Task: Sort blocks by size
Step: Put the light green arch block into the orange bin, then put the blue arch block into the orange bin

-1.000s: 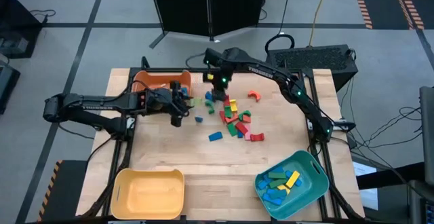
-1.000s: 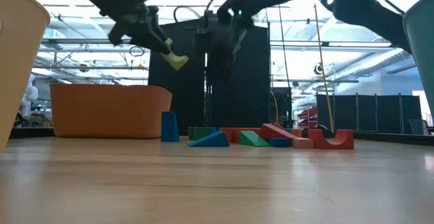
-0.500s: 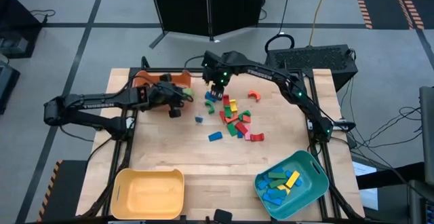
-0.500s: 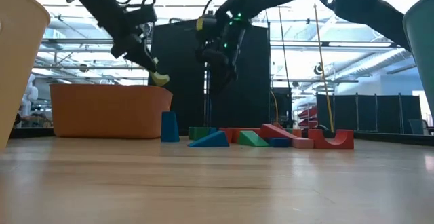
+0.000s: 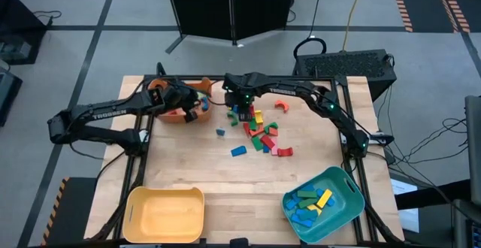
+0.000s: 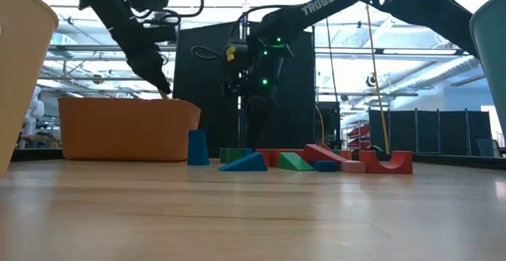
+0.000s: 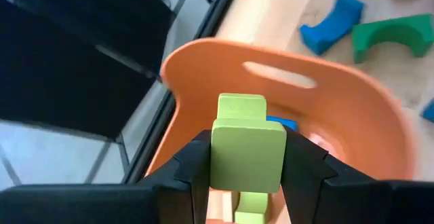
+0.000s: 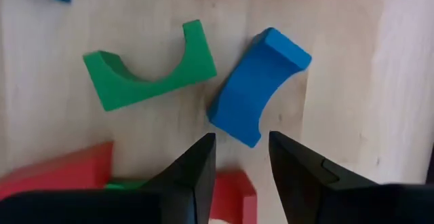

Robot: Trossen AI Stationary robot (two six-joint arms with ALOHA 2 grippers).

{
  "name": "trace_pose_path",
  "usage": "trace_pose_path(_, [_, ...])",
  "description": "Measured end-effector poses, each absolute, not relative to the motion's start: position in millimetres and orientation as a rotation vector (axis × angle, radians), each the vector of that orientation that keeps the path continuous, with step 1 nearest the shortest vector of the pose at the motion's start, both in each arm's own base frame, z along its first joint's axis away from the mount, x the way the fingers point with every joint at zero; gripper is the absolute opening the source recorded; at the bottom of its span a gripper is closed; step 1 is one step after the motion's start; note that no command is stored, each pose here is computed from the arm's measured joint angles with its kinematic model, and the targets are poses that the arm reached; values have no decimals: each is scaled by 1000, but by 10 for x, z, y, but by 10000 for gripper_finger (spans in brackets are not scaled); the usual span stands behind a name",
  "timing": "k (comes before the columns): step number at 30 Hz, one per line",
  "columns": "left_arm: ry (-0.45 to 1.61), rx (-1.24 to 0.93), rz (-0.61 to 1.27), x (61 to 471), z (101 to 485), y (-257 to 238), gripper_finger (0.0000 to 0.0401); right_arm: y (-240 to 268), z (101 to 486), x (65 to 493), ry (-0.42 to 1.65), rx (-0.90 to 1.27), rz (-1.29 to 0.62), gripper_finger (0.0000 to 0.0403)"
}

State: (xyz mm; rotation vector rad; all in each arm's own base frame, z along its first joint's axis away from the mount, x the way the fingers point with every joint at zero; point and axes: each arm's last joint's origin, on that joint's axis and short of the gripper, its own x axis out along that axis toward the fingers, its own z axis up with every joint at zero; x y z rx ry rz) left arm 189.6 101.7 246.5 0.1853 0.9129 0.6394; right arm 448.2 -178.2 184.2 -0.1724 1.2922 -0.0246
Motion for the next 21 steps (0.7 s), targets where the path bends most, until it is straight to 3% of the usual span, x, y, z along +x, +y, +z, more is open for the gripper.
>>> trace_pose_path(5, [897,92,731,1821,2465,1146,146,-1790,1853,4507,1268,-281,40,125])
trace_pose_path(15, [909,-36,775,1713,2303,1223,225,-1803,1808,4507,1275,-423,157,125])
trace_pose_path(21, [891,-50,785,1717,2308,1231,236,-1802,1808,4508,1270,-467,196,125])
